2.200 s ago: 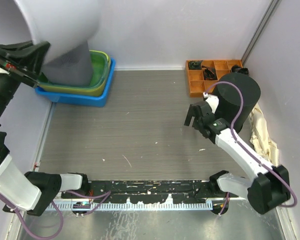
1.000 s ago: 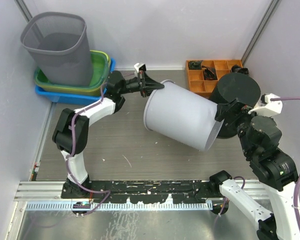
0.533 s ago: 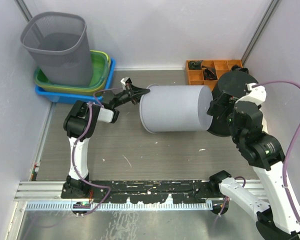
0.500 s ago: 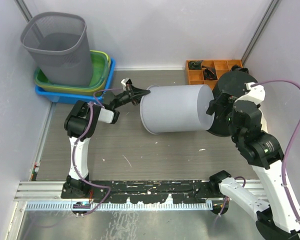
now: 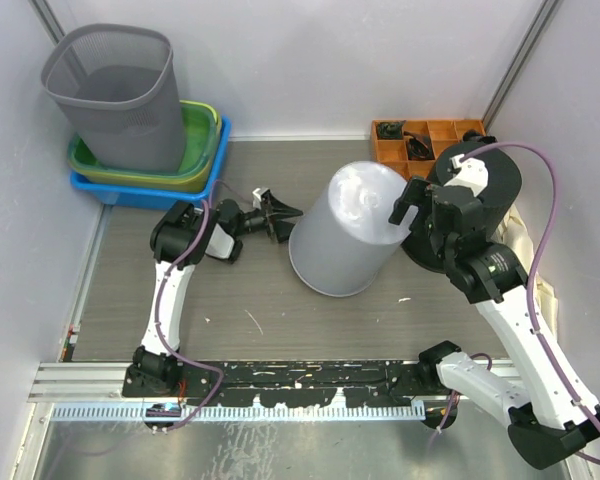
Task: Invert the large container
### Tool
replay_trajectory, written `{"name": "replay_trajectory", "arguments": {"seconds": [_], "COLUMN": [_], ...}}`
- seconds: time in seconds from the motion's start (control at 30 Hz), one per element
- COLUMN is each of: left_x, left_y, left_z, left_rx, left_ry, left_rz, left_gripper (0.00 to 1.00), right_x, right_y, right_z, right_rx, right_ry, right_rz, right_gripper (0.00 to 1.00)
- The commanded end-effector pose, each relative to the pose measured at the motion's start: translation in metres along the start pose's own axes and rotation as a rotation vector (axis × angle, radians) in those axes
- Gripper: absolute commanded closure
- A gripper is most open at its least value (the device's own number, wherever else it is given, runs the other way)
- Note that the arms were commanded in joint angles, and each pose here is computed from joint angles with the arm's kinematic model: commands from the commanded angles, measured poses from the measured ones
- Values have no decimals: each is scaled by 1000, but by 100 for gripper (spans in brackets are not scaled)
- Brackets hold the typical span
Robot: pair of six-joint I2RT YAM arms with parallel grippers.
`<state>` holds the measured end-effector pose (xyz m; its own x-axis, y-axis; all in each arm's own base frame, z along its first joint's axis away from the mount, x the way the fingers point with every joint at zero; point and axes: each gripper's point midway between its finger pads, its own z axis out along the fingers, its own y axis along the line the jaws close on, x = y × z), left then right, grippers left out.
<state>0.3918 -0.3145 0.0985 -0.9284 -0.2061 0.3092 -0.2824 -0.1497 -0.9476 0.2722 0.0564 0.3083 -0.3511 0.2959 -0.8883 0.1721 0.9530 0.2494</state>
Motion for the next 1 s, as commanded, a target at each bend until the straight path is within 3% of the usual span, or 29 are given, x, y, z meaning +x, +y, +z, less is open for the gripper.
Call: {"name": "replay_trajectory", "arguments": {"seconds": [0.0,0.2,0.23,0.33,0.43,0.57,0.7,0.77,0.87,0.97], "left_x": [1,2,-2,-7,-11,-8,2,4,16,29], "left_y": [46,60,57,49,42,21,-33,-75,-144,-212], "left_z": [0,-22,-25,-41,-53,-62,-62,-64,-71,-88], "left_rx": [-262,-725,-782,-980,-1118,-1240,-1251,-1283,-1309,-1318], "left_ry": [2,-32,-45,-66,-73,-34,-43,-82,-134,-232], "left_rz": [-95,176,215,334,435,565,740,910,1152,1325], "left_gripper": [40,35,28,25,25,24,25,25,25,25], "right_x": [-20,-22,-23,-28,-33,-39,-31,-24,-3,38], "right_y": [19,32,38,52,79,132,175,194,220,246], "right_z": [-1,-5,-7,-11,-25,-62,-115,-138,-159,-164], "right_rx": [-83,-166,-196,-268,-423,-771,-1100,-1196,-1278,-1247], "right_ry": [-69,-66,-63,-60,-49,-46,-11,-3,58,138], "right_rz": [25,11,11,7,-7,-48,-137,-188,-297,-432], "right_gripper": [0,0,0,0,0,0,0,0,0,0]}}
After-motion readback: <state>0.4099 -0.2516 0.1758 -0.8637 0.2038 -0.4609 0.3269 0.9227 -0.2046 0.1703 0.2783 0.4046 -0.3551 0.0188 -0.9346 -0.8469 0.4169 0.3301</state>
